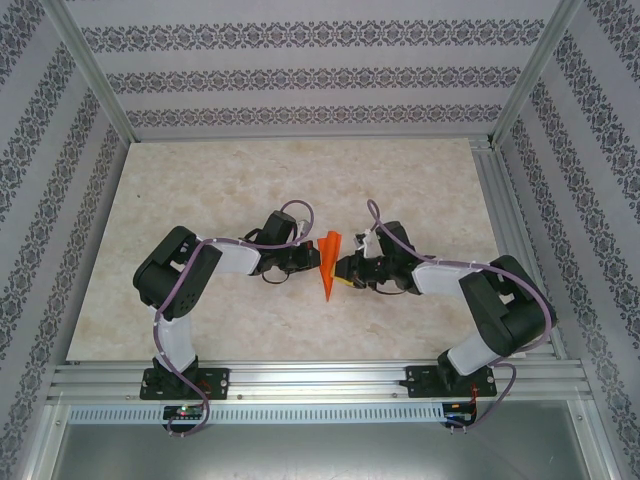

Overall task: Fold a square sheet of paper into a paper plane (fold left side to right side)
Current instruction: Fold the wing for the fifth time at the center of the table.

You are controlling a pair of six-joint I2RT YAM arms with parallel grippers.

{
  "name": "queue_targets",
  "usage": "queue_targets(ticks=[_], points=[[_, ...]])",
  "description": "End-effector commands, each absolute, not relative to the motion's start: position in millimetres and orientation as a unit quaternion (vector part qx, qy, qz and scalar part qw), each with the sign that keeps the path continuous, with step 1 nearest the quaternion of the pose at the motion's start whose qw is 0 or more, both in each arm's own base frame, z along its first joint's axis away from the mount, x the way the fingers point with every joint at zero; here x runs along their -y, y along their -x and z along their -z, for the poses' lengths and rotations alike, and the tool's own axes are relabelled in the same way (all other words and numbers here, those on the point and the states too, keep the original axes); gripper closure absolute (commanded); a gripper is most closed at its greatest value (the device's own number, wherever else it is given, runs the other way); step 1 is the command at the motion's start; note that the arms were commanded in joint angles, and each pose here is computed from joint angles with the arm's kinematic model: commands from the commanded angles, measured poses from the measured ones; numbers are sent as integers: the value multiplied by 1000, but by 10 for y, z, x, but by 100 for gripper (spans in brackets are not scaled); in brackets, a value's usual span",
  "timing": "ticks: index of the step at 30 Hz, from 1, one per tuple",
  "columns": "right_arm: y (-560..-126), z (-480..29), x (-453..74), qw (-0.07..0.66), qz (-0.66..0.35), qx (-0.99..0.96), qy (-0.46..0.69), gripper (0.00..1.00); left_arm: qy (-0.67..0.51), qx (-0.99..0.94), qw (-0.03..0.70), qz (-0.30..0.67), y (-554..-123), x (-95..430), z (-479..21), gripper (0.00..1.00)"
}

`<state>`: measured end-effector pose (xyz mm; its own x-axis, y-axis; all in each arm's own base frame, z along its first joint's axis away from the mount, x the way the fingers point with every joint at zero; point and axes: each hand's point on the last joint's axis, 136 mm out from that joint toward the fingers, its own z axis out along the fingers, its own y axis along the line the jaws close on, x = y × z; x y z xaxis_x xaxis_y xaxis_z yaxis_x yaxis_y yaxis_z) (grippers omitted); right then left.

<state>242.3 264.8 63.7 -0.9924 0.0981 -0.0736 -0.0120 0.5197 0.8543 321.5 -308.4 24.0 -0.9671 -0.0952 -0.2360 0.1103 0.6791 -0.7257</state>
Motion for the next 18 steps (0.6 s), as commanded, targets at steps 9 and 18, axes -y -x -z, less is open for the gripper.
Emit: queue_targets(ticks=[9,18], points=[[-2445,-618,-2840,59,-506,-860,-18,79,-12,-904,146,403,-3391,3128,-327,99],[-2462,-538,-2837,56,-501,-863,-25,79,-10,-908,139,395,-3370,3106,-228,99]])
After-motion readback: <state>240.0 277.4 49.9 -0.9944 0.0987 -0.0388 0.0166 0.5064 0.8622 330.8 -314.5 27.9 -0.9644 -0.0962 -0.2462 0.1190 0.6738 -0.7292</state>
